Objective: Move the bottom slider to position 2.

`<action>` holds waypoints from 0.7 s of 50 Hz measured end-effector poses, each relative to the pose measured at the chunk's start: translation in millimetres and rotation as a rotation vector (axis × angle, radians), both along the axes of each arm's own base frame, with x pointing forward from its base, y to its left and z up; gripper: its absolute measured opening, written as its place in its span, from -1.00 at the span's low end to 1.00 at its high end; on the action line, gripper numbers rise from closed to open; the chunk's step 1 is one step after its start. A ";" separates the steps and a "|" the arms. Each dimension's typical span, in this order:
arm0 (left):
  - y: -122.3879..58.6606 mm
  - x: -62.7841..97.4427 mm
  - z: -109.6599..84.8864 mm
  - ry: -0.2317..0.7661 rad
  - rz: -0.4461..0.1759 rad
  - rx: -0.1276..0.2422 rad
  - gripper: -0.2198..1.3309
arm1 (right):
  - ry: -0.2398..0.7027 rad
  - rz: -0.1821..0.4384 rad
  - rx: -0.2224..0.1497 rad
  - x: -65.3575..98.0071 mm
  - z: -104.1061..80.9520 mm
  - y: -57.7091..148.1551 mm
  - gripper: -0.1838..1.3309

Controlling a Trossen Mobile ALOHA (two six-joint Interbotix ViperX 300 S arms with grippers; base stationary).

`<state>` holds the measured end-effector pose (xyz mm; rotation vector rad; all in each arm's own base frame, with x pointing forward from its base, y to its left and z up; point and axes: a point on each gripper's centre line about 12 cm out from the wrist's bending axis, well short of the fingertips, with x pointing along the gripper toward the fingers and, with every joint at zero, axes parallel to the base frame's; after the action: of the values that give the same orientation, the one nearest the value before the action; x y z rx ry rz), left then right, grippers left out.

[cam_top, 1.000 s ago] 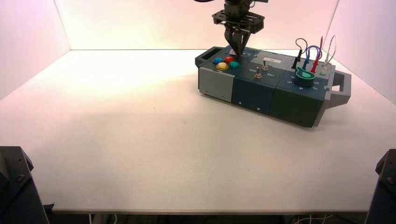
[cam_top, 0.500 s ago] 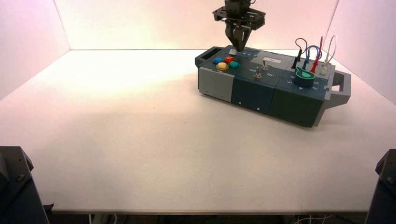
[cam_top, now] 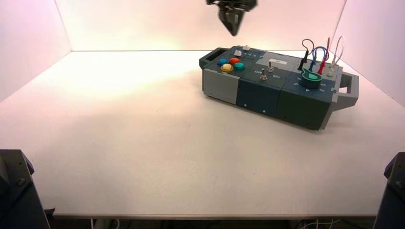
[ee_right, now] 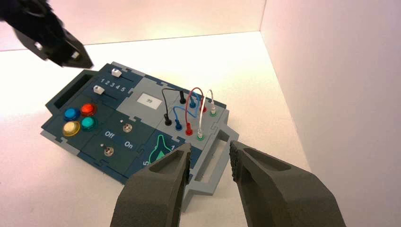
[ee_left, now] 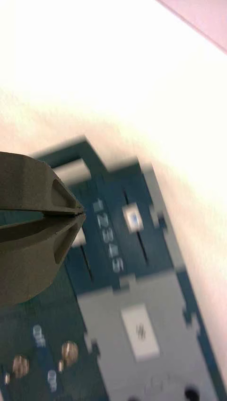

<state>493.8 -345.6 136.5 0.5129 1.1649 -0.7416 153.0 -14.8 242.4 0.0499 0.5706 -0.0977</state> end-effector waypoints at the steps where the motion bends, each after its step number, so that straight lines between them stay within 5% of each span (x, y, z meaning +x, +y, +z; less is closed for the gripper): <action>1: 0.7 0.3 -0.5 0.002 0.002 0.000 -0.93 | -0.002 -0.001 0.001 0.1 0.2 0.0 0.43; 9: 25.6 13.6 -6.2 0.015 0.046 0.014 -0.93 | -0.002 0.000 0.000 0.1 0.2 0.0 0.43; 25: 22.4 10.0 -2.5 0.028 0.038 0.013 -0.93 | 0.000 0.000 0.000 0.0 0.0 0.0 0.43; 31: 24.5 6.7 29.1 0.012 0.033 -0.004 -0.93 | -0.002 0.000 0.000 0.1 0.2 0.0 0.43; 35: 27.6 1.9 66.6 -0.025 0.028 -0.033 -0.92 | -0.002 0.000 0.000 0.1 0.2 0.0 0.44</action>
<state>495.7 -317.9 203.1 0.4767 1.1332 -0.7275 153.1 -14.8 242.5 0.0498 0.5691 -0.0977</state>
